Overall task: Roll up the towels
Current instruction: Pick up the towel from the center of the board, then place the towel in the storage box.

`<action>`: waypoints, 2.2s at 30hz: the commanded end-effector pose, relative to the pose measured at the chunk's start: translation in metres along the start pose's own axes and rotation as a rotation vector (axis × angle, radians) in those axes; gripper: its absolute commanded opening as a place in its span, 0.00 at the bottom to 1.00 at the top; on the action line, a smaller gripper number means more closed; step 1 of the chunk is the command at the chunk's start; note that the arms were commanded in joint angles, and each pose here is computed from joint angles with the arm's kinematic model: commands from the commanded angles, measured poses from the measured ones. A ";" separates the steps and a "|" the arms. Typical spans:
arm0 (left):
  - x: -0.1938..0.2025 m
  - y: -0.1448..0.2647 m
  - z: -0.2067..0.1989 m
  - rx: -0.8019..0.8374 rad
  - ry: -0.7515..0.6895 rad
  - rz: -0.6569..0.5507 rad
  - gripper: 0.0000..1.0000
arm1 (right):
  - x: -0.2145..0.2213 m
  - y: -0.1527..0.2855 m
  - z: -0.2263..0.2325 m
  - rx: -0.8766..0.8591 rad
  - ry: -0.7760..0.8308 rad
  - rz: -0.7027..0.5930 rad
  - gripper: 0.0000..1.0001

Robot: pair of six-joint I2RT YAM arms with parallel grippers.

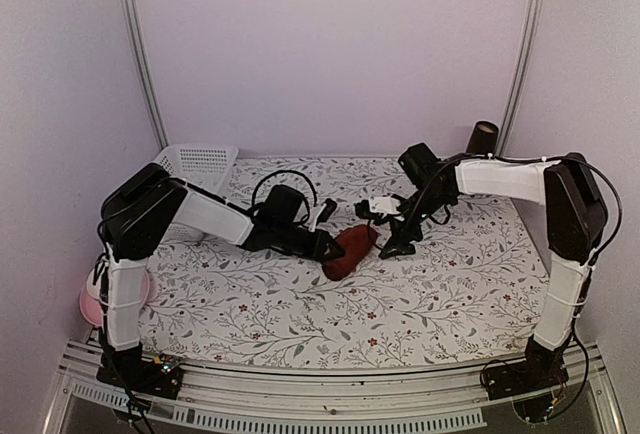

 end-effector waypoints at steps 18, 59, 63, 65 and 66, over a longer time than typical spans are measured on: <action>-0.106 0.207 0.079 -0.280 0.018 -0.349 0.00 | -0.046 0.114 -0.019 0.090 -0.377 -0.133 0.99; -0.011 0.397 0.277 -0.616 0.378 -0.184 0.00 | -0.052 0.060 0.046 -0.115 -0.297 -0.134 0.99; -0.002 0.395 0.289 -0.625 0.392 -0.173 0.00 | -0.051 0.058 0.046 -0.120 -0.297 -0.131 0.99; -0.001 0.395 0.295 -0.644 0.390 -0.175 0.00 | -0.050 0.057 0.047 -0.124 -0.297 -0.129 0.99; -0.003 0.396 0.296 -0.650 0.382 -0.183 0.00 | -0.050 0.057 0.047 -0.125 -0.296 -0.128 0.99</action>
Point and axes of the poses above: each gripper's point midway between its finger pads, its own y axis back along the fingers, its own z axis along the line the jaws close on, x = y × z, the point moved 1 cm from there along y, back along the fingers, and after that the axes turned 5 degrees about -y, right-handed, at the moved point
